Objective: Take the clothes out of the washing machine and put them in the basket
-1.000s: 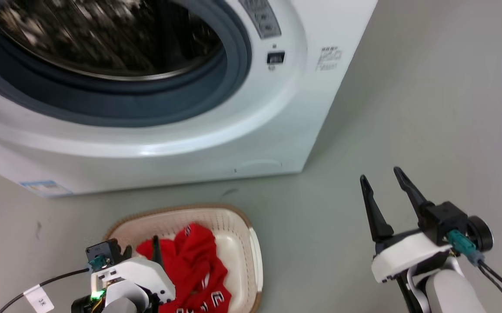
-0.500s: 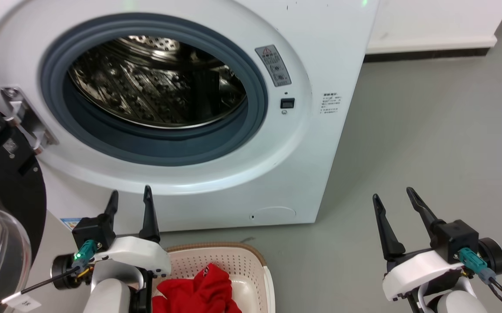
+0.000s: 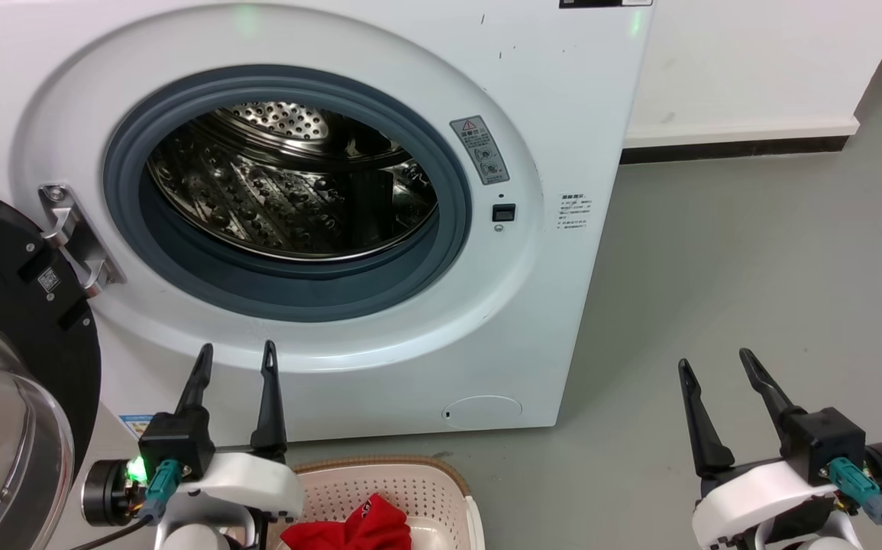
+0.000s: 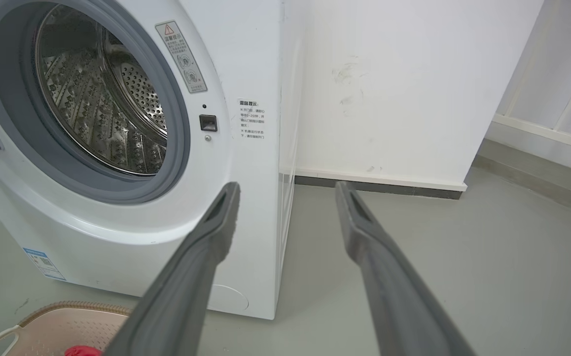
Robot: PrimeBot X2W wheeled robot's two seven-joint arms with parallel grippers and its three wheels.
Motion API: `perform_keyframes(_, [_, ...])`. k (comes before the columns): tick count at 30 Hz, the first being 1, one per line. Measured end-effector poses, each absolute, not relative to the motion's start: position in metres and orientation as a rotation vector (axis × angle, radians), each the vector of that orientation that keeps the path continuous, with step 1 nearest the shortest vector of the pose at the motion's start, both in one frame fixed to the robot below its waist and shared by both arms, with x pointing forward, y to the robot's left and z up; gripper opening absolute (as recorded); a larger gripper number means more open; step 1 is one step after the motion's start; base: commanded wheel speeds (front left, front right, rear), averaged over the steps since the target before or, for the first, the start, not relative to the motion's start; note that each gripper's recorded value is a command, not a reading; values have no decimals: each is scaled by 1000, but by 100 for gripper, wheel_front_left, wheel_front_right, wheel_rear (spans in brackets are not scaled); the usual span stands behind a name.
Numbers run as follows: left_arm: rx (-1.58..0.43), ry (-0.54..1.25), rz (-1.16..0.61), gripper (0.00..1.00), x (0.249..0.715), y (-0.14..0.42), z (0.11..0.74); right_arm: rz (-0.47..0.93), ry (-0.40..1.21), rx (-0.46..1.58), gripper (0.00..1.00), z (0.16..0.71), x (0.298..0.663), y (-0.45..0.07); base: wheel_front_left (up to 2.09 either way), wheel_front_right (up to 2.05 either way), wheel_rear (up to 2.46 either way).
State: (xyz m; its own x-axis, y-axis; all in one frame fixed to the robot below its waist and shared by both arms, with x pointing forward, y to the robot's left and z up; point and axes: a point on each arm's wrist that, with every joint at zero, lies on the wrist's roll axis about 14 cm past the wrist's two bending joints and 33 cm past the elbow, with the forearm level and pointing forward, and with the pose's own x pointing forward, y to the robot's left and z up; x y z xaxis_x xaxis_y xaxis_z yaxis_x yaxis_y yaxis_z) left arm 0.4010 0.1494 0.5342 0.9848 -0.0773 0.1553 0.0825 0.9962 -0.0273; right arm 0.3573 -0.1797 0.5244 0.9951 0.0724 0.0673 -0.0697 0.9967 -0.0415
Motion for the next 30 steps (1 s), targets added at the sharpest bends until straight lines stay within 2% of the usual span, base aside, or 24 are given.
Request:
perform_keyframes(20, [-39, -119, -77, 100, 395, 151, 522, 70, -65, -38, 100, 526, 352, -180, 0, 0, 0])
perform_keyframes(21, [-39, -118, -77, 0, 395, 151, 522, 71, -65, -38, 0, 526, 352, -179, 0, 0, 0])
perform_keyframes(25, [-45, -67, -73, 0, 390, 151, 506, 71, -28, -31, 0, 513, 349, -179, 0, 0, 0])
perform_keyframes(30, [-136, -13, -34, 0, 389, 161, 496, 60, -11, 75, 0, 508, 347, -180, 0, 0, 0])
